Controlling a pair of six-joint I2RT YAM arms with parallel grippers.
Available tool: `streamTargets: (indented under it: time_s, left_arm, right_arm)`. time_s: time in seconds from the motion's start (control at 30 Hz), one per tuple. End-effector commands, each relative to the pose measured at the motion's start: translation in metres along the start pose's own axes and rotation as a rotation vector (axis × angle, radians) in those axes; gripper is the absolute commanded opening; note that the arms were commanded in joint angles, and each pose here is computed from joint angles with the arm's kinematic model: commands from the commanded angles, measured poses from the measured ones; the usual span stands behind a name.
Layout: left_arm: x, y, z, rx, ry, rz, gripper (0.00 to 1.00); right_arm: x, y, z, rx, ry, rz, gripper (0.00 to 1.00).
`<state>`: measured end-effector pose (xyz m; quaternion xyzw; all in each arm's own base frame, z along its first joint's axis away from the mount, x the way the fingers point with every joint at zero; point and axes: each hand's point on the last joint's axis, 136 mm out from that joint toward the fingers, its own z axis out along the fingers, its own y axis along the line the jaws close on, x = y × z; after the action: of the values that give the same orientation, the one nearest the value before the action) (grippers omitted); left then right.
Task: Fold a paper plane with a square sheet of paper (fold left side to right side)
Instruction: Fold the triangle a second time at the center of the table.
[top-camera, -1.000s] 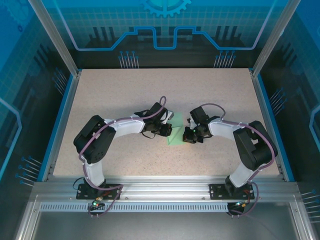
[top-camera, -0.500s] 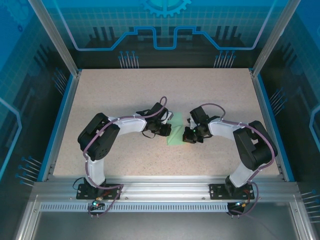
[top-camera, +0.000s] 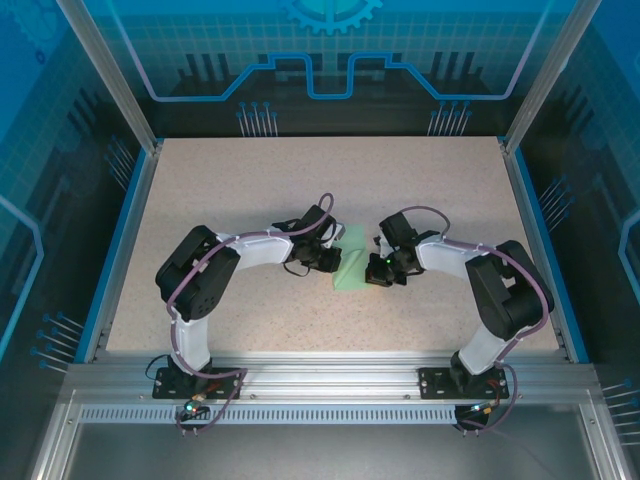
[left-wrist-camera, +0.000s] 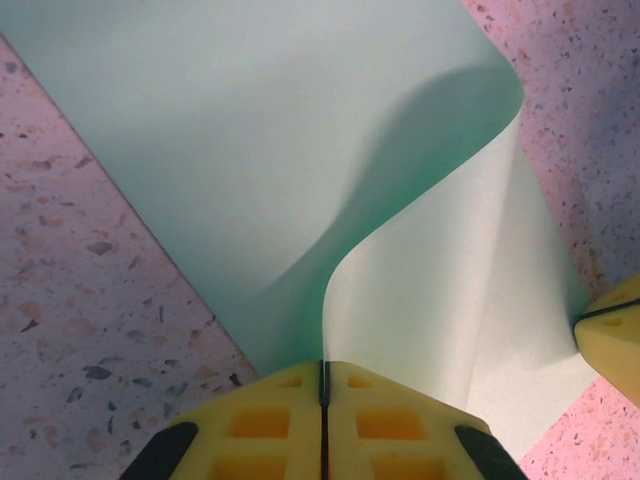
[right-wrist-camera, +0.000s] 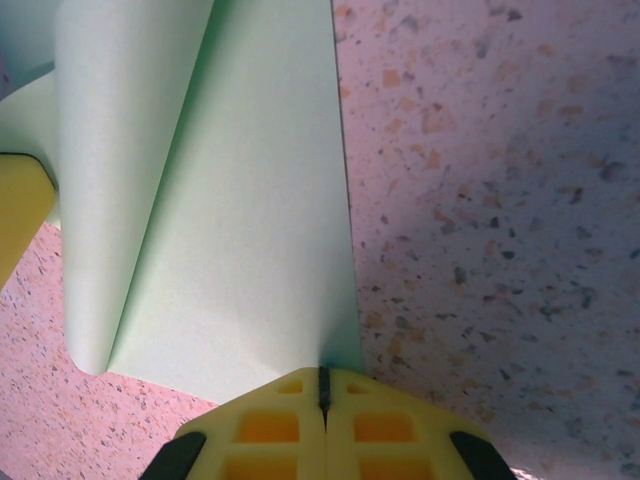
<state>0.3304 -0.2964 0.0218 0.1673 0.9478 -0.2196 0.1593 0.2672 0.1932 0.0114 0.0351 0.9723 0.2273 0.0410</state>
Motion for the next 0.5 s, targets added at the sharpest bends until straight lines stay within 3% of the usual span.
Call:
streamTargets:
  time_s: [0.0, 0.47]
  left_arm:
    - [-0.0056, 0.0060, 0.0019, -0.022, 0.002, 0.002, 0.08]
    - [-0.0049, 0.0076, 0.0075, -0.021, 0.015, 0.002, 0.08]
  right_arm:
    - [0.0157, -0.0159, 0.0069, 0.077, 0.060, 0.005, 0.00]
    - [0.0165, -0.0168, 0.0073, 0.080, 0.063, 0.005, 0.00]
